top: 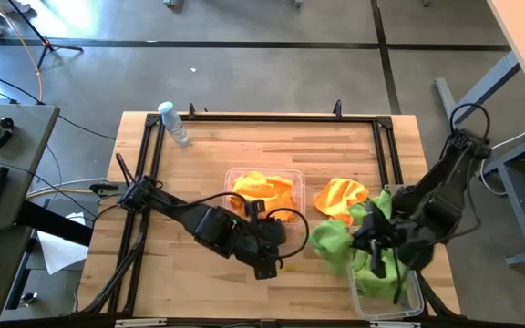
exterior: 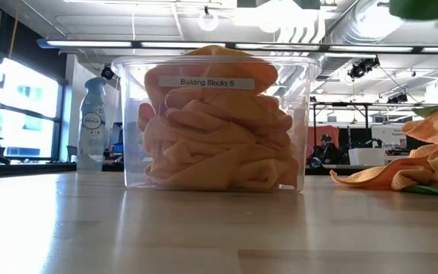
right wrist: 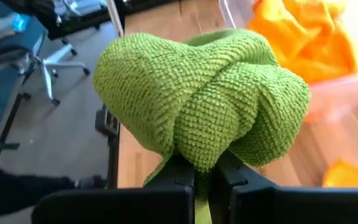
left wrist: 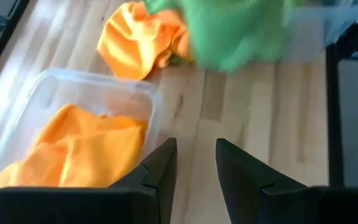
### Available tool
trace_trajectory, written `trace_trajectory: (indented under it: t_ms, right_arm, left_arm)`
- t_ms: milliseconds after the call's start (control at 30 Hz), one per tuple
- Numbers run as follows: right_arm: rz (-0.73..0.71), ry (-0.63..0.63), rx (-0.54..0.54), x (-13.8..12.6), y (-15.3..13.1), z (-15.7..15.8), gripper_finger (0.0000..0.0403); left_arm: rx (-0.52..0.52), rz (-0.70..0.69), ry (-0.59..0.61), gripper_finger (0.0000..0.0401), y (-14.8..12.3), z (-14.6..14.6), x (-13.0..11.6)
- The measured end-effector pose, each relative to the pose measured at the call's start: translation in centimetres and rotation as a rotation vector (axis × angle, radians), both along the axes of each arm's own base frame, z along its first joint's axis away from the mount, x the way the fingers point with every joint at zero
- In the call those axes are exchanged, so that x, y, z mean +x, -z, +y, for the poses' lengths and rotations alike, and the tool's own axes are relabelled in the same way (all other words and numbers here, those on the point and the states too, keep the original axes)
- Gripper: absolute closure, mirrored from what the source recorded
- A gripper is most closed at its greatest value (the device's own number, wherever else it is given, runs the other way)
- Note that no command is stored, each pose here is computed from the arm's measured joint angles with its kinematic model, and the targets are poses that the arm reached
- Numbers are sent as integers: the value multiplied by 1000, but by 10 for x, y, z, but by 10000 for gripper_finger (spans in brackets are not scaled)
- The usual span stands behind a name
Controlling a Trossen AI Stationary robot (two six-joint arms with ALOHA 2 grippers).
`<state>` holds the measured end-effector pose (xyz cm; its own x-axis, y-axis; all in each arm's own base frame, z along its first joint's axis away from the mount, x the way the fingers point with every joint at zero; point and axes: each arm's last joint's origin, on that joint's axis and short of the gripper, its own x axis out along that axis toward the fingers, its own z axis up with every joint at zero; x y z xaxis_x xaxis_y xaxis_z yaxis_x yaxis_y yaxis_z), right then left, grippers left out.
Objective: Sort microfiber towel by color & place in baskets
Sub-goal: Put the green towel into the bottom transparent bin
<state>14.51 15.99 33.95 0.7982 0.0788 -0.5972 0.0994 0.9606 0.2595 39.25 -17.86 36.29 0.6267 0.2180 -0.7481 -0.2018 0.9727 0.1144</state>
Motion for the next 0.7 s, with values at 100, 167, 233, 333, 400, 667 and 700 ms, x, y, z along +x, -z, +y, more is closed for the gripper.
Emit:
trace_trajectory:
  t_ms: [100, 167, 233, 333, 400, 667, 700]
  right_arm:
    - [98, 19, 23, -17, -19, -2, 401]
    - [181, 44, 36, -26, -32, -4, 402]
    - [283, 67, 50, -34, -43, -5, 402]
    - [464, 100, 48, -40, -49, -4, 402]
    - [560, 102, 56, -39, -45, 3, 402]
    - [812, 72, -38, -26, 4, 36, 402]
    - [829, 70, -52, -24, 12, 40, 402]
  left_arm:
    - [36, 55, 11, 300, 1, 3, -5]
    - [56, 77, 19, 300, 2, 7, -6]
    - [79, 101, 36, 300, 3, 8, -7]
    - [108, 131, 56, 300, 3, 12, -7]
    - [123, 152, 71, 300, 4, 14, -8]
    - [153, 160, 132, 300, -9, 20, -17]
    - [152, 149, 137, 300, -13, 21, -19]
